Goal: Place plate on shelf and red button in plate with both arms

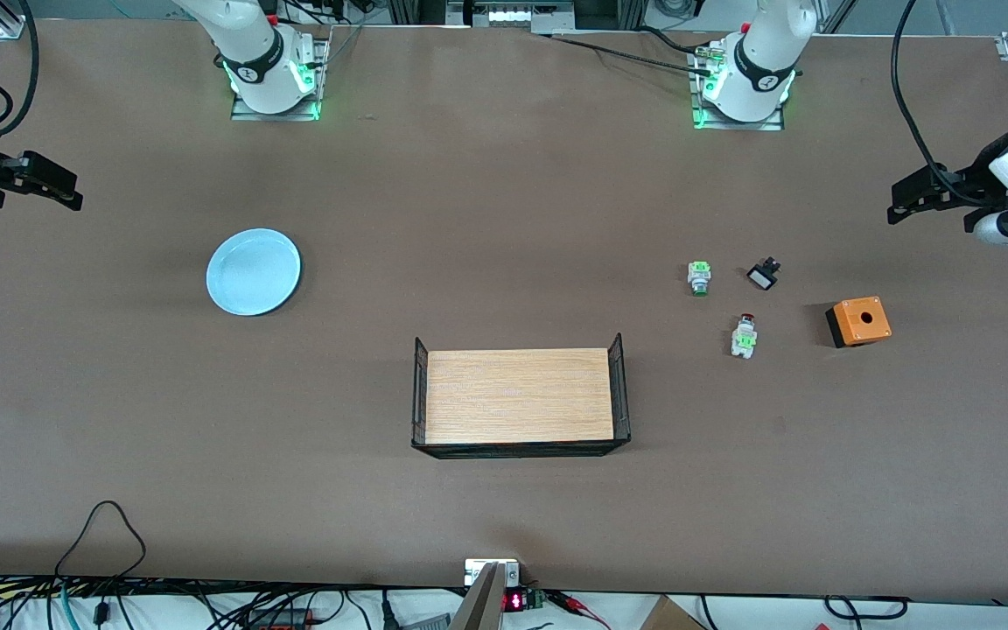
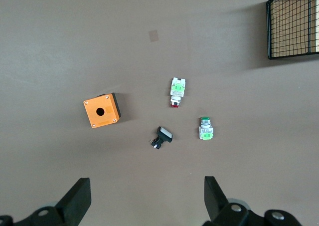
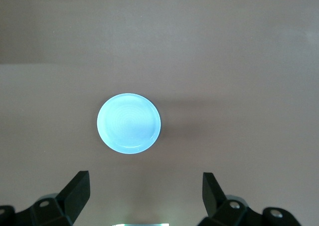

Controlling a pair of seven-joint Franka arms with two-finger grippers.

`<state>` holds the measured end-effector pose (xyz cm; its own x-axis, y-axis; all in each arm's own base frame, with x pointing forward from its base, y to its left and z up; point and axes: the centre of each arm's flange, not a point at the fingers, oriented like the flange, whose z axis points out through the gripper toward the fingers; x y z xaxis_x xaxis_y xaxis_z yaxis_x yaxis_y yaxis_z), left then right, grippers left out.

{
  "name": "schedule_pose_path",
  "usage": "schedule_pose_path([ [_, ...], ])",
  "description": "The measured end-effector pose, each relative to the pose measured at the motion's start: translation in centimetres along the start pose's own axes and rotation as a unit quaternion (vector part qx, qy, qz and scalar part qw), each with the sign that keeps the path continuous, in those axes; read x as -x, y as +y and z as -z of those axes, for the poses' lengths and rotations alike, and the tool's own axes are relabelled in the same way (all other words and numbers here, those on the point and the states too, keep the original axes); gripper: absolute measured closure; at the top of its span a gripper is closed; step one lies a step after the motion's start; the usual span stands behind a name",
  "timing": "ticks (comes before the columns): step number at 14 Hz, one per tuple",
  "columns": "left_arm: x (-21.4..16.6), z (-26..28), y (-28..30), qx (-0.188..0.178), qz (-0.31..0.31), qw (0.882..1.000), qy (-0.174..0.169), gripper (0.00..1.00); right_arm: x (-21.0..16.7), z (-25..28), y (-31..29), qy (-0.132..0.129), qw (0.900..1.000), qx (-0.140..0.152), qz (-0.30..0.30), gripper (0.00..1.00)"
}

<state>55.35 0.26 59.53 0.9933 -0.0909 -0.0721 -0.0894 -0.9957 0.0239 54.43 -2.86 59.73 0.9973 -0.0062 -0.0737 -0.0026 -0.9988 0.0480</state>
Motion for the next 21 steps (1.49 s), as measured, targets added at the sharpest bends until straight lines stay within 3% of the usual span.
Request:
schedule_pose_path([
  [9, 0.0, 0.0, 0.0, 0.000, 0.000, 1.000, 0.000, 0.00, -0.6, -0.5, -0.4, -0.004, 1.000, 0.002, 0.005, 0.00],
  [13, 0.0, 0.0, 0.0, 0.000, 0.000, 1.000, 0.000, 0.00, -4.1, -6.0, -3.3, -0.035, 0.998, 0.027, 0.036, 0.00],
  [21, 0.0, 0.0, 0.0, 0.000, 0.000, 1.000, 0.000, 0.00, -9.1, -14.6, -6.4, -0.046, 0.997, 0.041, 0.056, 0.00],
])
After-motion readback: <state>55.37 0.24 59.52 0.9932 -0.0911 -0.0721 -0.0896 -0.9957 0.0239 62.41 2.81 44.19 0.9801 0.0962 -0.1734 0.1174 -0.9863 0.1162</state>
